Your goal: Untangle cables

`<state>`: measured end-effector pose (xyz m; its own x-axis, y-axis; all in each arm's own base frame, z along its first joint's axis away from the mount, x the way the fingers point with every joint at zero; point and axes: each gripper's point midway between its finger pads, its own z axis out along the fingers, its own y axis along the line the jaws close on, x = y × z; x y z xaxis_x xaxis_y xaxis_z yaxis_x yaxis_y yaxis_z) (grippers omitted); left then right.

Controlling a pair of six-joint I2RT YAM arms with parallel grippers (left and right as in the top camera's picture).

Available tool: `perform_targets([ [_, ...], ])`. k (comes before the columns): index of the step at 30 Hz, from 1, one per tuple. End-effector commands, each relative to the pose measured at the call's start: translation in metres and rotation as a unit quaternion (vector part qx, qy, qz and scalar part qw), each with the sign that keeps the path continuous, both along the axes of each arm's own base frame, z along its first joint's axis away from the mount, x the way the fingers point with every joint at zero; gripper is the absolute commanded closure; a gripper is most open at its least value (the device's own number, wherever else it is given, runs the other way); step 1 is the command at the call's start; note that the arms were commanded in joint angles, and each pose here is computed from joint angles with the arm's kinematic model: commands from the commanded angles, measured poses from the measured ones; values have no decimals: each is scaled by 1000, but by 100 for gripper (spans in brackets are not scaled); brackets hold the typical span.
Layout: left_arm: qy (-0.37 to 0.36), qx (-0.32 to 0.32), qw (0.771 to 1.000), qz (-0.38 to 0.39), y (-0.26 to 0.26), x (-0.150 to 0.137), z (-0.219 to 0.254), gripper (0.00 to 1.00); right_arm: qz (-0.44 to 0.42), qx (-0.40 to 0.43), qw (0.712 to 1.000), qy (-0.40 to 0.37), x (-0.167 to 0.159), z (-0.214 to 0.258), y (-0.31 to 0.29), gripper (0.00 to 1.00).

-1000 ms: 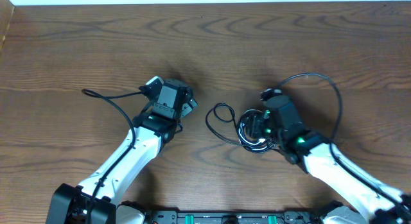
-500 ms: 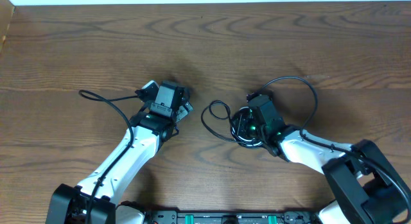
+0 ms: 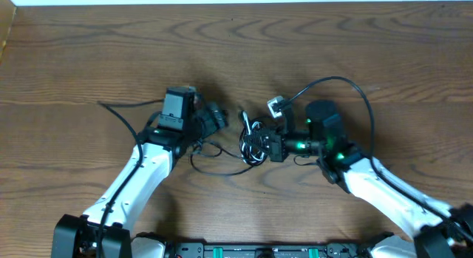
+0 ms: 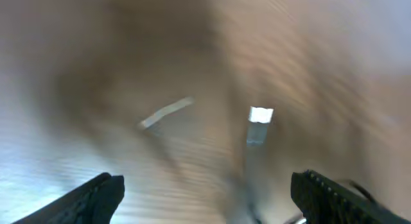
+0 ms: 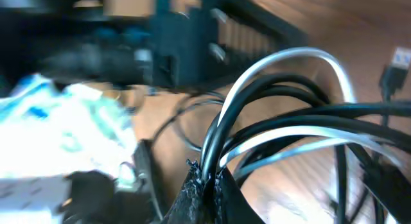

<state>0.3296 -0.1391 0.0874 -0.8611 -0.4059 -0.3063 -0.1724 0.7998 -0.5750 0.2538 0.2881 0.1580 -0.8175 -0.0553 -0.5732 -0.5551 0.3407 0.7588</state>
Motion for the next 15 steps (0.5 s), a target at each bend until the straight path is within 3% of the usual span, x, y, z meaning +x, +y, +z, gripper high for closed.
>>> perform_targets([
  [1, -43, -79, 982, -167, -43, -23, 27, 10, 65, 45, 996, -40, -18, 35, 1, 99],
  [7, -41, -99, 977, -182, -49, -28, 32, 10, 82, 53, 994, -43, -24, 39, 1, 99],
  [11, -48, -105, 973, -199, -52, -30, 34, 10, 7, 5, 998, -58, 2, 22, -5, 99],
  [15, -57, -96, 971, -212, -51, -31, 33, 10, -103, -34, 994, -25, 33, 7, -20, 99],
])
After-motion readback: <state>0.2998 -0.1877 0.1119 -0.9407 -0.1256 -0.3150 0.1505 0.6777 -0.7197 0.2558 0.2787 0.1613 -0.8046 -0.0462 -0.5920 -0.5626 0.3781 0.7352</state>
